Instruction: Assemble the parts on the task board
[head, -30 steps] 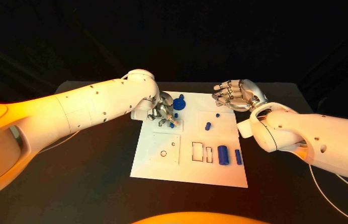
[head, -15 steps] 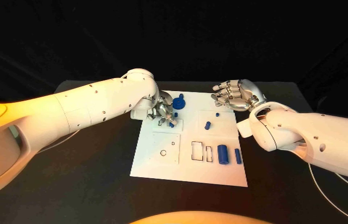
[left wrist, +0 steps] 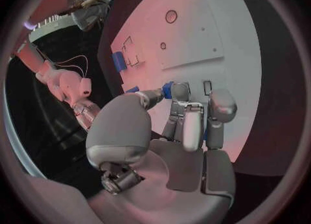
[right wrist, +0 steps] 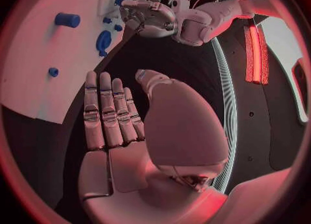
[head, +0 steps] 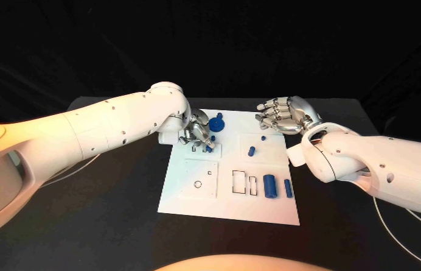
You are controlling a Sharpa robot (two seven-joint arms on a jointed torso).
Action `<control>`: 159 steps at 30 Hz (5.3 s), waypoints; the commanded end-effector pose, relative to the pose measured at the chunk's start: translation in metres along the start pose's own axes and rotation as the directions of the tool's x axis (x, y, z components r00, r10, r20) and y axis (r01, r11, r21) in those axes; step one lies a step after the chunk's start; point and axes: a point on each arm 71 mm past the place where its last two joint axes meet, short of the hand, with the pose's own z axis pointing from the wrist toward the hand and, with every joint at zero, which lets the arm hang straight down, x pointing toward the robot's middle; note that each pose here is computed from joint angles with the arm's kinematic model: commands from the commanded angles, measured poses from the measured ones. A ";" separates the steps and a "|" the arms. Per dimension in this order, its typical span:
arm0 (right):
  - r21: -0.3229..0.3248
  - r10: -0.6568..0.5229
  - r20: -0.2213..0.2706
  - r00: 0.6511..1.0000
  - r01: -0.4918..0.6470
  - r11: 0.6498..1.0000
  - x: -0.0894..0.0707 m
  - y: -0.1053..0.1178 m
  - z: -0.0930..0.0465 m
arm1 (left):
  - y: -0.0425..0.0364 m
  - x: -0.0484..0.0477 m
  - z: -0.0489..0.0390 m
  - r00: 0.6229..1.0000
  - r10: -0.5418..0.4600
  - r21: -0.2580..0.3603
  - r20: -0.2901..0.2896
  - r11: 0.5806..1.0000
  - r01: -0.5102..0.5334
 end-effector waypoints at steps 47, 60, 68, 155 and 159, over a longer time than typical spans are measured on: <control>-0.007 -0.006 -0.013 1.000 0.006 1.000 -0.004 -0.002 -0.002 | 0.0282 0.0343 -0.0050 0.956 -0.090 0.004 0.278 0.996 0.093; -0.008 -0.006 -0.014 1.000 0.006 1.000 -0.004 -0.002 -0.002 | 0.0248 0.0384 -0.0037 0.970 -0.038 -0.012 0.238 0.999 0.042; -0.007 -0.006 -0.015 1.000 0.006 1.000 -0.004 -0.002 -0.002 | 0.0234 0.0403 -0.0027 0.976 -0.002 -0.036 0.216 0.999 0.010; -0.002 -0.007 -0.019 1.000 0.007 1.000 -0.004 -0.003 -0.001 | 0.0276 0.0286 -0.0047 0.964 -0.097 -0.049 0.248 0.993 0.112; -0.002 -0.007 -0.018 1.000 0.007 1.000 -0.004 -0.004 -0.001 | 0.0267 0.0252 -0.0088 0.953 -0.132 -0.016 0.274 0.990 0.142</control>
